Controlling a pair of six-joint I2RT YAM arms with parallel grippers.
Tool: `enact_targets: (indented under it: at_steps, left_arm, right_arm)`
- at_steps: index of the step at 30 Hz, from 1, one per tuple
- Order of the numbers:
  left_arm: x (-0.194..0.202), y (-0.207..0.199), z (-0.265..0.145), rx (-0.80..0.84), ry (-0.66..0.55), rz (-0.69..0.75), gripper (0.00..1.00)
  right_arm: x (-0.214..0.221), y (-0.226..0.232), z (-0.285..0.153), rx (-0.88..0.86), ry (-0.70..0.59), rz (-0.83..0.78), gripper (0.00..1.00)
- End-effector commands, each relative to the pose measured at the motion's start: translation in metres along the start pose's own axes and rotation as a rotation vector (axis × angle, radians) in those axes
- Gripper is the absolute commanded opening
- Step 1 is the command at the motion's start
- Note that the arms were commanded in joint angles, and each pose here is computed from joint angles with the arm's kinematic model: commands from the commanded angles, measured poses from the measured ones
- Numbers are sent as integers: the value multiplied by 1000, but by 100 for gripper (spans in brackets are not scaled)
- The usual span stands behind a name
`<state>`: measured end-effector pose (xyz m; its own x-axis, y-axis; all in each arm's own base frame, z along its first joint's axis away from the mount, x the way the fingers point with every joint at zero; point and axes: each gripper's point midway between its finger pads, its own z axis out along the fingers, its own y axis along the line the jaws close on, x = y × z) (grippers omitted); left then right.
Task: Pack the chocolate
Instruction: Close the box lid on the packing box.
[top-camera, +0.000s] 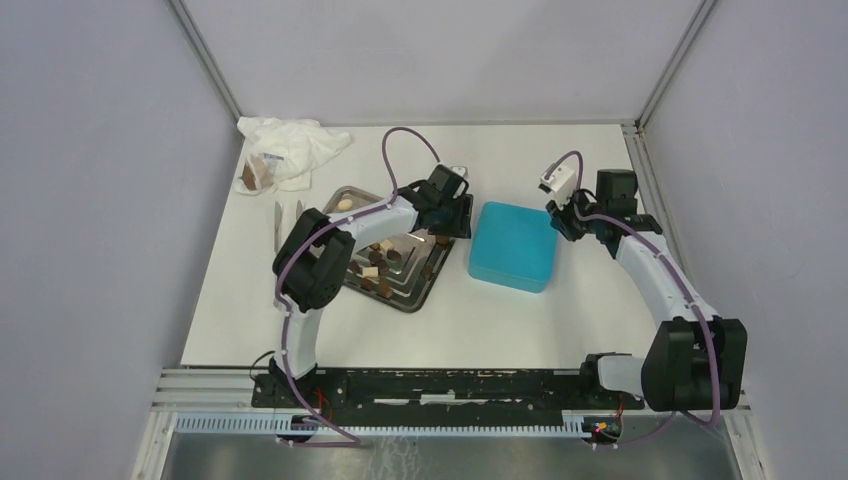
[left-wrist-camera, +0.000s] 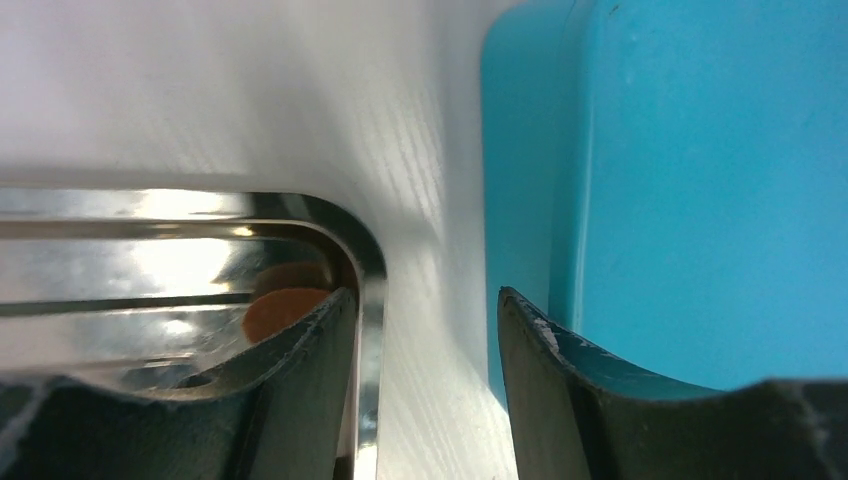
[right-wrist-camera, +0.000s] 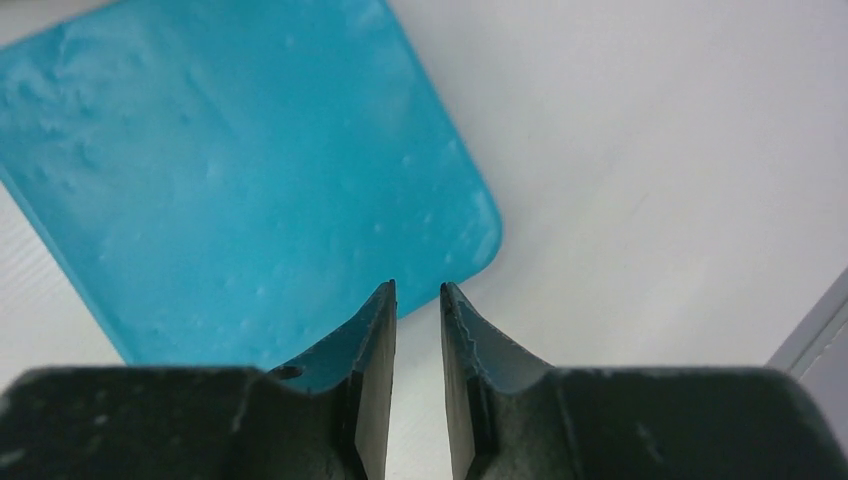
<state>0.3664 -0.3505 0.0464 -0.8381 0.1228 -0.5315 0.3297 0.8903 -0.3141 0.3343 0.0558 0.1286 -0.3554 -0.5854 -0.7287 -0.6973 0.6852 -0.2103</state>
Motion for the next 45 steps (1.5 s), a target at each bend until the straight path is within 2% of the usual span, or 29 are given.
enact_targets:
  at_steps: [1,3,6,11,13,19,23,26,29,32,34,38,40,42,45]
  left_arm:
    - [-34,10,-43,-55,-118,66,61]
    - [-36,15,-52,-79,-135,79,61]
    - [-41,15,-71,-83,-175,91,61]
    - [-38,7,-97,-23,-209,94,61]
    - [-32,4,-106,7,-219,88,61]
    - [-12,0,-144,89,-274,73,61]
    - [-4,-9,-163,166,-299,72,62]
    - [-2,-15,-157,202,-283,65,62]
    - [-4,-22,-143,231,-266,54,61]
    - [-8,-26,-126,246,-251,38,60]
    - [-10,-29,-116,256,-242,27,60]
    - [-14,-42,-104,311,-227,12,60]
    - [-16,-48,-100,339,-221,9,61]
    - [-18,-54,-98,362,-217,6,61]
    - [-20,-58,-98,381,-215,4,63]
  right_arm:
    - [-40,-30,2,39,-69,23,27]
    - [-32,-33,11,28,-22,48,20]
    - [5,-38,26,65,107,76,11]
    - [76,-29,48,33,360,91,7]
    - [86,-26,50,15,397,98,6]
    - [47,-36,39,53,262,83,8]
    - [-25,-32,15,5,7,10,10]
    - [-73,-35,-16,34,-148,-42,11]
    - [-88,-38,-27,41,-174,-48,10]
    - [-66,-36,-10,27,-110,-20,8]
    - [-34,-33,11,18,-17,19,7]
    - [56,-18,57,-34,320,68,4]
    - [83,-13,65,-64,428,88,3]
    - [86,-12,66,-68,441,90,2]
    - [59,-14,59,-72,337,83,4]
